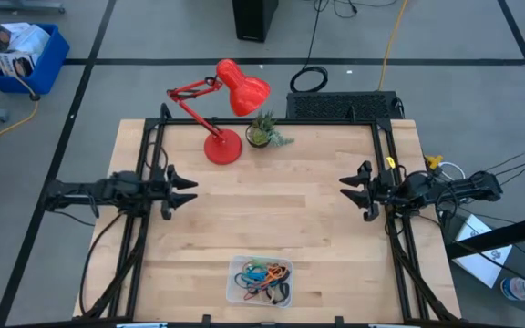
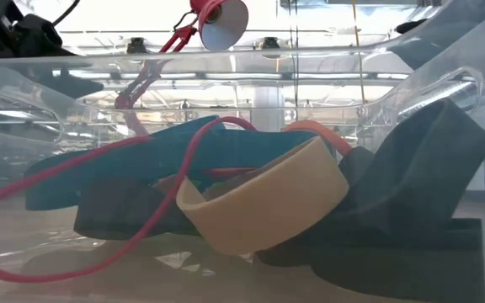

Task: Pick and place rubber bands into bin
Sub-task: Return to Home Position

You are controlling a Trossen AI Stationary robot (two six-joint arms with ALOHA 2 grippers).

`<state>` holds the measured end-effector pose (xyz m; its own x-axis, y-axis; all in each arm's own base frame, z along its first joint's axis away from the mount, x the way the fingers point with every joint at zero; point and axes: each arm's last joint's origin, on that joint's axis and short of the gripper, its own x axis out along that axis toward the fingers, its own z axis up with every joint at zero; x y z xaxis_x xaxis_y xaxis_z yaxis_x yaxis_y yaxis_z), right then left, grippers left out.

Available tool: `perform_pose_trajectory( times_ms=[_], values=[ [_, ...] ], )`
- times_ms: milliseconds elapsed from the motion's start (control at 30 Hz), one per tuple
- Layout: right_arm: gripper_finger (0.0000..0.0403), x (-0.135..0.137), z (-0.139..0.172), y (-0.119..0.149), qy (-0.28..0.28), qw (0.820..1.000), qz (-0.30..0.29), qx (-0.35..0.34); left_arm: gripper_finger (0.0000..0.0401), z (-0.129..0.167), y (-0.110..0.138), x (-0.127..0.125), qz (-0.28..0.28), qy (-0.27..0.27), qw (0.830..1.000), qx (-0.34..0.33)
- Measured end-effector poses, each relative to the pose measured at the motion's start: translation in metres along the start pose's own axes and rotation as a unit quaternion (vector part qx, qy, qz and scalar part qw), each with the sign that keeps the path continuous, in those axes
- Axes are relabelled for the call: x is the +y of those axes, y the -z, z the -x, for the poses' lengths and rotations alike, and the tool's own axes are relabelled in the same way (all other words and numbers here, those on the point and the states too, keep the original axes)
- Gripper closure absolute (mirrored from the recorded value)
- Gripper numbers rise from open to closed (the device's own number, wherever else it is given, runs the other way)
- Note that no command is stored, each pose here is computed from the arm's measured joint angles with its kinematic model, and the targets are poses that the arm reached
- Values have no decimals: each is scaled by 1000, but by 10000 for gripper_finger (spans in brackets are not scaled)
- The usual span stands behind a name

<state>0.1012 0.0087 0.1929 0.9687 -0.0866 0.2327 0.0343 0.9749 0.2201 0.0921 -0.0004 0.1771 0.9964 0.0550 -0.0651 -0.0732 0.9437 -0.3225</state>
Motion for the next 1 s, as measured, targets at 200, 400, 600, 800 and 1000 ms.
perform_pose_trajectory(
  times_ms=[200,400,600,800,1000],
  values=[
    [248,0,0,2,1,1000,2,8,187,-3,4,3,-8,1,1000,-12],
    [248,-2,1,10,9,999,13,52,187,-3,3,5,-63,-27,997,-22],
    [248,-5,3,23,20,993,28,115,187,-3,2,6,-115,-35,992,-24],
    [248,-6,4,29,24,988,36,148,187,-3,2,6,-109,-35,993,-25],
    [248,-5,4,27,23,990,33,136,187,-3,2,6,-109,-35,993,-25]
  ],
)
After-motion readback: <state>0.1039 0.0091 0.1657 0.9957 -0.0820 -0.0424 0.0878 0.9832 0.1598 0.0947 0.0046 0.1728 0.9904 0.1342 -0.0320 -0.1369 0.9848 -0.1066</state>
